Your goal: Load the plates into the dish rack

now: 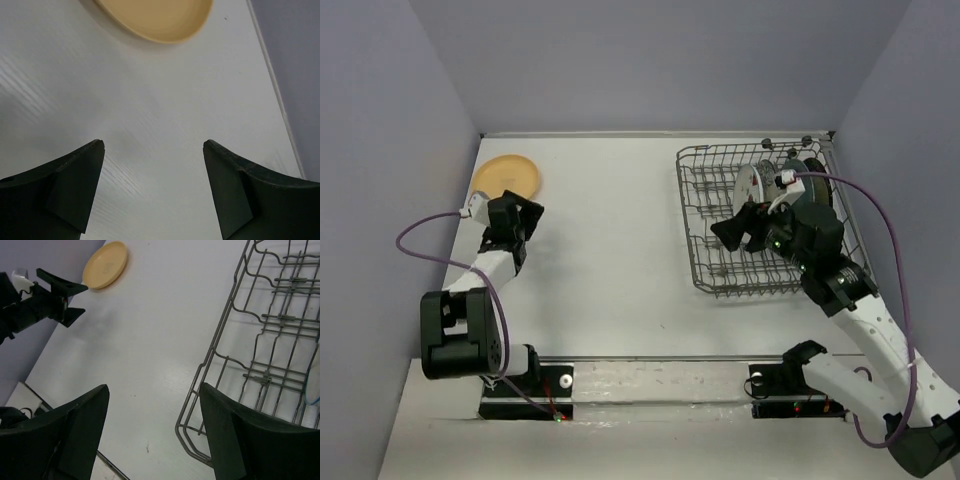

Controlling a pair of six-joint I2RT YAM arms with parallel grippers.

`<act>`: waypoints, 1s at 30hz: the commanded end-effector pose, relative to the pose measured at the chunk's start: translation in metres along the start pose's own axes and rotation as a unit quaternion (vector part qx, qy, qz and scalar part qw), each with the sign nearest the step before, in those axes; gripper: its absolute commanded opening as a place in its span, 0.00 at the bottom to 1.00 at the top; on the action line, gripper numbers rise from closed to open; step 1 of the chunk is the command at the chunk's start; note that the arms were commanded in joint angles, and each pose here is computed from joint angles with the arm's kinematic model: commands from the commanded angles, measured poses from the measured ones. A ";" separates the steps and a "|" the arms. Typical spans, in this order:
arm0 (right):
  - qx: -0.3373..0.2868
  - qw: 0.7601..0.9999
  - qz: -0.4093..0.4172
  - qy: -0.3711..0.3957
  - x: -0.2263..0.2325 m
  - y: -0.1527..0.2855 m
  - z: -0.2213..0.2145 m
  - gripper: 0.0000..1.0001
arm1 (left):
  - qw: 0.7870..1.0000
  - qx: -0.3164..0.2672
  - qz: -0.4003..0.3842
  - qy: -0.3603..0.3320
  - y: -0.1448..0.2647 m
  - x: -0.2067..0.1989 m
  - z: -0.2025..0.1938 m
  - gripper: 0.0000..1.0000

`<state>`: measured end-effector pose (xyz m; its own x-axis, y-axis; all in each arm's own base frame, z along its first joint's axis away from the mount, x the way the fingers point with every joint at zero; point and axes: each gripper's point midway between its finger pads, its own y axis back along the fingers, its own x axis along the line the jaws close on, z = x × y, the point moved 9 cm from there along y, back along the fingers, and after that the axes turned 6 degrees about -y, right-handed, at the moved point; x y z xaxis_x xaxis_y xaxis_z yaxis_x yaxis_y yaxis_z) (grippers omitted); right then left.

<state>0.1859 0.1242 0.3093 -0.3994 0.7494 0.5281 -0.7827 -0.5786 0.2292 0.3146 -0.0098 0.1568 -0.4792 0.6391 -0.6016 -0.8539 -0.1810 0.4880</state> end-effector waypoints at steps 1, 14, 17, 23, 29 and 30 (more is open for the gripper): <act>-0.010 0.997 0.081 -0.001 0.019 0.011 0.002 0.78 | 0.993 -0.097 0.056 0.036 -0.031 0.008 0.054 0.90; 0.026 0.994 0.105 0.003 0.017 0.006 -0.016 0.78 | 0.987 -0.049 0.155 0.005 -0.131 0.027 0.086 0.85; 0.026 0.994 0.107 0.002 0.018 0.004 -0.014 0.78 | 0.986 -0.042 0.163 0.007 -0.141 0.029 0.083 0.81; 0.028 0.994 0.107 -0.004 0.018 -0.001 -0.014 0.78 | 0.985 -0.034 0.167 0.014 -0.149 0.036 0.076 0.45; 0.026 0.994 0.107 -0.010 0.020 0.001 -0.014 0.78 | 0.990 -0.023 0.139 0.014 -0.147 0.028 0.075 0.06; 0.024 0.994 0.107 -0.010 0.021 0.001 -0.013 0.78 | 0.991 -0.024 0.131 0.012 -0.143 0.026 0.076 0.06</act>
<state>0.1720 0.1391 0.2946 -0.4949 0.6393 0.5885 -0.6590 -0.7176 0.2254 0.4370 0.0904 0.1006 -0.7304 0.5199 -0.4430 -0.6632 -0.3847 0.6420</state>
